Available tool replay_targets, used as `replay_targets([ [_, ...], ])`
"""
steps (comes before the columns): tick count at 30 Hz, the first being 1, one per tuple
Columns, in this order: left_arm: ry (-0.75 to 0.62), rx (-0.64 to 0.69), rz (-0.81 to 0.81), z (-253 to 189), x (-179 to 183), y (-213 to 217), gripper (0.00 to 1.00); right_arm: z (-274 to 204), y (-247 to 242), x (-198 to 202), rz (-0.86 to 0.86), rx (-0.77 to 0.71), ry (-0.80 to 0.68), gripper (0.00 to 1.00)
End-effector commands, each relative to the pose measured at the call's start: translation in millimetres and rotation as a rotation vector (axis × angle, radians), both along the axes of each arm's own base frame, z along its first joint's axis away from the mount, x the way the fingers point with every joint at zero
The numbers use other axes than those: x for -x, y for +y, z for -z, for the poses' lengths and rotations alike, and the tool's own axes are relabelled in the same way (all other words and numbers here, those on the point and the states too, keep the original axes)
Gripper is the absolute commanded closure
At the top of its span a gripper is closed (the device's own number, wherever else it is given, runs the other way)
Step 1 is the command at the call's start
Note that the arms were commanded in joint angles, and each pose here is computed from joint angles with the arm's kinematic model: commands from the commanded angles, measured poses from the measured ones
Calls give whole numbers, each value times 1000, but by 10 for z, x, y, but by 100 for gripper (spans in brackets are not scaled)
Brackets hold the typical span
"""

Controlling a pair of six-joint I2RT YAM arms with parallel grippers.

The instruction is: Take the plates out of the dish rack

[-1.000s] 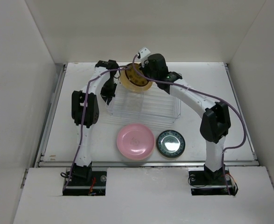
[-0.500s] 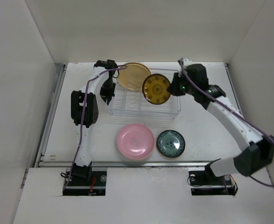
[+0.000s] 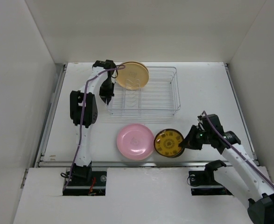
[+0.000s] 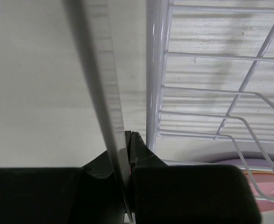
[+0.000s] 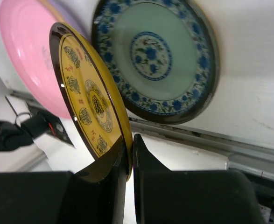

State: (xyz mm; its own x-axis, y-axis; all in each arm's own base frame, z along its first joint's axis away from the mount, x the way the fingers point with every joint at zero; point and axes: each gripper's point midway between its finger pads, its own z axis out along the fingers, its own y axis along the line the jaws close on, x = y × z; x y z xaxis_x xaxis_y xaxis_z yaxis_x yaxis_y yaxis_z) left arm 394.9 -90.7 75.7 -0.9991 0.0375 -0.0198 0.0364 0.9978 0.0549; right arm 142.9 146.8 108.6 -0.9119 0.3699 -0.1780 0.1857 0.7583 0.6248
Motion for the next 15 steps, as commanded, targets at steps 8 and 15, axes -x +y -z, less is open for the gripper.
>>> replay_targets([
  [8,-44,89,-65,-338,75,-65,88,375,-269,-101,250,130,116,54],
  [15,-87,48,-58,-456,57,23,50,213,-324,-225,270,170,85,26],
])
